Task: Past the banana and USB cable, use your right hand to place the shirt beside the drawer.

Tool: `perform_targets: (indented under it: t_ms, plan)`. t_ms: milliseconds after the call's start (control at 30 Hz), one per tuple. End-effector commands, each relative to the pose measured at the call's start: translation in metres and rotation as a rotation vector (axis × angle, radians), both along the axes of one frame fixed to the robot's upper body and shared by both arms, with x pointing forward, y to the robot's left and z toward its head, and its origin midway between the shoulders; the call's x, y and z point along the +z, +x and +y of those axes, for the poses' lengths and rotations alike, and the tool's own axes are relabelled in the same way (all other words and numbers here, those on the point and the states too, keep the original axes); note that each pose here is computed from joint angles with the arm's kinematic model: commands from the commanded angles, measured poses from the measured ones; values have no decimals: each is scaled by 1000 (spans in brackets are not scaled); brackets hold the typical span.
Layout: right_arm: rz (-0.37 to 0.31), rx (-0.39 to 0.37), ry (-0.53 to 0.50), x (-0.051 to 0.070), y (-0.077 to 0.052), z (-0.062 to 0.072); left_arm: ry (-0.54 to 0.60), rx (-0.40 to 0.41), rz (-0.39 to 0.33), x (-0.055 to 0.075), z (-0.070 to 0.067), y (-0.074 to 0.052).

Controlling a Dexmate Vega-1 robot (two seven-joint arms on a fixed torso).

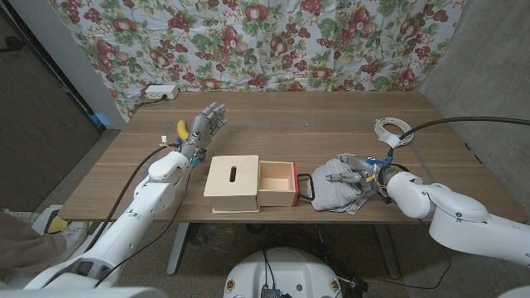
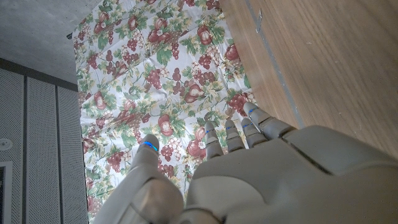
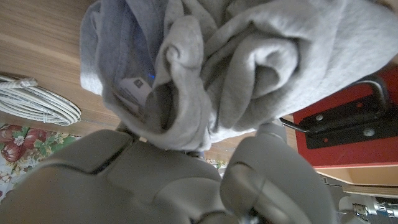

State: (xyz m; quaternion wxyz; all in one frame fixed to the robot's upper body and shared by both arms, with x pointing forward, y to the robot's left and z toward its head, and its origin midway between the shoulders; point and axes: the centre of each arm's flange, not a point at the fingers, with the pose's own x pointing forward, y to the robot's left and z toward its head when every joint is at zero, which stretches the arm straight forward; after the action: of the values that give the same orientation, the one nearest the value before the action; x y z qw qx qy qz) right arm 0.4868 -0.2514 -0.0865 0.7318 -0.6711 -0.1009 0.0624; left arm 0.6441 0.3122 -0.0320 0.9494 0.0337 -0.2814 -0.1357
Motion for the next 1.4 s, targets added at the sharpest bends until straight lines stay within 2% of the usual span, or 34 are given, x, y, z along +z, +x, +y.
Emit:
perform_targets:
  t_ms: [33,567,1400]
  plan:
    - [10,-3,18,-6,1,-1,-5,-3,-11,3,-2,-2]
    - [3,22,65,-9,1,-3,-16,5,-17,1,-3,-9]
    - [-94,12,110,-6,-5,-7,-18,4,-22,1,-6,-13]
